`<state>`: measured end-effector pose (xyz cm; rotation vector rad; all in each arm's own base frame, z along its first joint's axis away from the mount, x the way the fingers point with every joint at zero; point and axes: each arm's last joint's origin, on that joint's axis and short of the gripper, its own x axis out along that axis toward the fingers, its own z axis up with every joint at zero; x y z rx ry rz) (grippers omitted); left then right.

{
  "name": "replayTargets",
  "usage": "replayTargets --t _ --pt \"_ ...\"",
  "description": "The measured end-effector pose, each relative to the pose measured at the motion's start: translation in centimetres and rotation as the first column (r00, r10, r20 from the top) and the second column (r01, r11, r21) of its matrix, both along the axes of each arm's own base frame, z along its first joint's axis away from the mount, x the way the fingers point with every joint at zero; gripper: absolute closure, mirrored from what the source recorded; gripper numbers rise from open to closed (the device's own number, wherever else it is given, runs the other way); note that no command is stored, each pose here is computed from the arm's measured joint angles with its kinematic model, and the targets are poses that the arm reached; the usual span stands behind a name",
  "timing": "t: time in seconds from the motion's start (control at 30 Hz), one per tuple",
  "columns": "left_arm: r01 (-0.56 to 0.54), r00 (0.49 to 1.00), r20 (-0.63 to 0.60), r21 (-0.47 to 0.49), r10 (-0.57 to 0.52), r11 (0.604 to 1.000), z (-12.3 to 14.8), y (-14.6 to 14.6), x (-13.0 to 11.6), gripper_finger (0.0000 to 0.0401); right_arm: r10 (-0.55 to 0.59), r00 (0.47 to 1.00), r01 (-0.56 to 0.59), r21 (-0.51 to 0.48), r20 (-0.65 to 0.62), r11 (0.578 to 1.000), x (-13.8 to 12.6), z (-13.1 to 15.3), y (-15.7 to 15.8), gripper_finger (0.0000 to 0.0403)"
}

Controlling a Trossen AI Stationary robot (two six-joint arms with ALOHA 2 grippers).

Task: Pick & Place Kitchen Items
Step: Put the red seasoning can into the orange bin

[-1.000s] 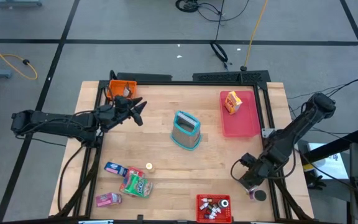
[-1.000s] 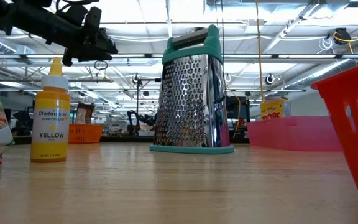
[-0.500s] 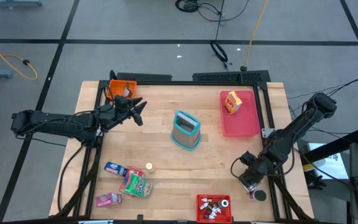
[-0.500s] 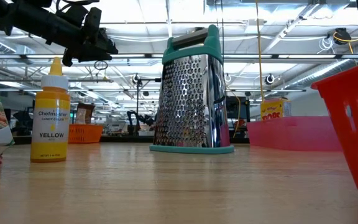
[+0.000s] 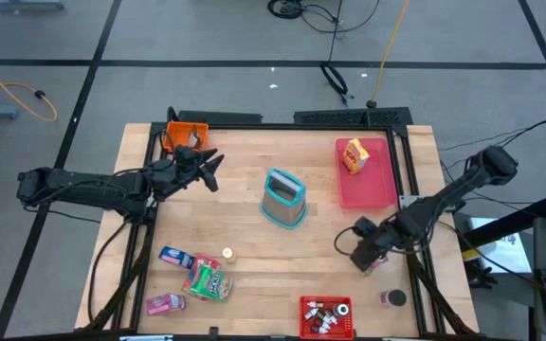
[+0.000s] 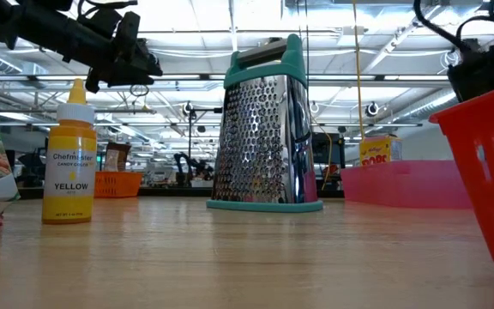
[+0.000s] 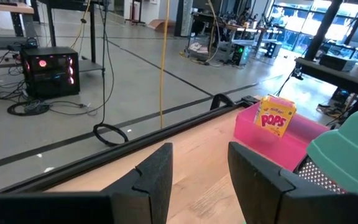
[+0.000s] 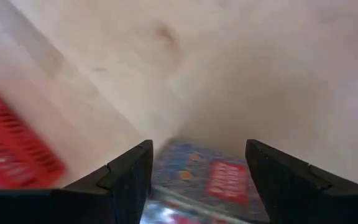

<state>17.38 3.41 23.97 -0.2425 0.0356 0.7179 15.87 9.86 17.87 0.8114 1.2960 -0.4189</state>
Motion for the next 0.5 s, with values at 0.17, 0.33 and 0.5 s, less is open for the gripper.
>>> replayTargets --t 0.17,0.33,0.5 --pt "0.000 1.000 -0.002 0.000 0.000 1.000 0.0 0.0 0.0 0.0244 0.090 0.995 -0.092 0.046 0.037 0.995 0.7 0.2 -0.3 0.0151" --pt "0.000 1.000 0.002 0.000 0.000 1.000 0.0 0.0 0.0 0.0244 0.132 0.991 -0.127 0.181 -0.016 0.975 0.8 0.3 -0.7 0.0151" --pt "0.000 1.000 0.003 -0.002 0.000 1.000 0.0 0.0 0.0 0.0244 0.138 0.990 -0.133 0.207 -0.009 0.969 1.0 0.4 -1.3 0.0151"
